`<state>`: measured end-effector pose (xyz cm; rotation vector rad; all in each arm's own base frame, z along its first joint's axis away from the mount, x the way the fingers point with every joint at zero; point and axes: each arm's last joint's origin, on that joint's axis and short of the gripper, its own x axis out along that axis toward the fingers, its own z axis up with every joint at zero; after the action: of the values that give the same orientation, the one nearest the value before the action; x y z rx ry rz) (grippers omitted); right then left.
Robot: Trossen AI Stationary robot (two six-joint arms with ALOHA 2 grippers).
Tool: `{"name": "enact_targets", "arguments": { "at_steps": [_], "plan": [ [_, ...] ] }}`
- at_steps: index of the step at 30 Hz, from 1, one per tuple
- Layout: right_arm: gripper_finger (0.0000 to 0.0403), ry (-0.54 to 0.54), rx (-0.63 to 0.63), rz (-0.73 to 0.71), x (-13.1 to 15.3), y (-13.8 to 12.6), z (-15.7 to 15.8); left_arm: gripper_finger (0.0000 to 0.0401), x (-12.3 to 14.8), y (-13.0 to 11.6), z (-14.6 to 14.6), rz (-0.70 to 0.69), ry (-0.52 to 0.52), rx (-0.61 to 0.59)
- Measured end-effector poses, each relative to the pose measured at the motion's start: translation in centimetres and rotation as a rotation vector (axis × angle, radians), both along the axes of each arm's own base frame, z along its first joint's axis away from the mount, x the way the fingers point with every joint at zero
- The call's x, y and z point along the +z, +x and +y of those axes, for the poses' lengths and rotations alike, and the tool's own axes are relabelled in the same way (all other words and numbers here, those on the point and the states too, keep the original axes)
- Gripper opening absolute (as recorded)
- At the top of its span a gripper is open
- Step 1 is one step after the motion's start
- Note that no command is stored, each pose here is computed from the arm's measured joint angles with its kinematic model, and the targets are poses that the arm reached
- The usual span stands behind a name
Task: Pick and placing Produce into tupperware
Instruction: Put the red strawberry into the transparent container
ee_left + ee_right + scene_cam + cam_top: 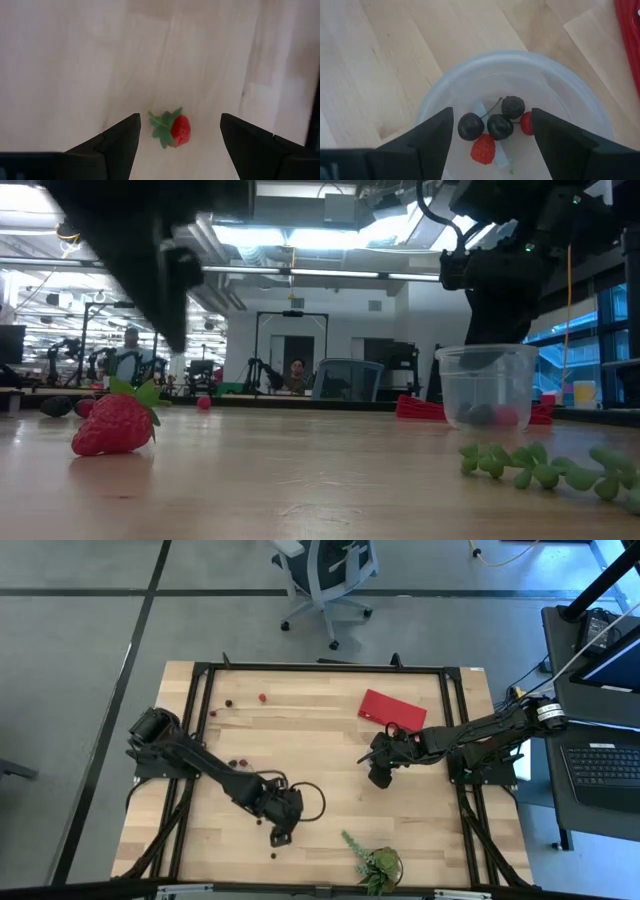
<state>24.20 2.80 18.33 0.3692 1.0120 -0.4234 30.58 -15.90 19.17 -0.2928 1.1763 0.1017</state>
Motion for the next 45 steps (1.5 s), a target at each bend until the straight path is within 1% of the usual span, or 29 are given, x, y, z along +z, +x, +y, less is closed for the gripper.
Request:
{"name": "enact_targets", "arguments": {
  "at_steps": [4,8,12,17,23,27,39,41,45],
  "plan": [
    [0.0268,-0.006,0.013,-0.001,0.0,0.0,0.0,0.0266,-1.5,0.2,-0.7,0.039,0.012,0.006],
    [0.0268,-0.020,0.037,0.004,0.0,0.0,0.0,0.0266,-2.2,0.2,-0.9,0.062,0.007,0.046],
    [0.0268,-0.021,0.039,0.002,0.0,0.0,0.0,0.0266,-3.2,0.4,-0.9,0.091,0.021,0.054],
    [0.0268,-0.020,0.039,0.002,0.0,0.0,0.0,0.0266,-4.8,0.7,-0.7,0.150,0.017,0.073],
    [0.0268,-0.022,0.041,0.002,0.0,0.0,0.0,0.0263,-5.5,1.2,-0.3,0.182,0.004,0.090],
    [0.0268,-0.022,0.041,0.002,0.0,0.1,0.0,0.0244,-5.6,1.2,-0.2,0.191,-0.002,0.089],
    [0.0268,-0.022,0.042,-0.001,0.0,0.1,0.0,0.0146,-5.8,0.9,0.1,0.226,0.008,0.090],
    [0.0268,-0.022,0.042,-0.001,0.0,0.1,0.0,0.0135,-5.8,1.0,0.1,0.226,0.013,0.073],
    [0.0269,-0.011,0.022,-0.006,0.1,0.1,0.0,0.0134,-5.6,0.9,0.1,0.214,0.028,0.018]
  ]
}}
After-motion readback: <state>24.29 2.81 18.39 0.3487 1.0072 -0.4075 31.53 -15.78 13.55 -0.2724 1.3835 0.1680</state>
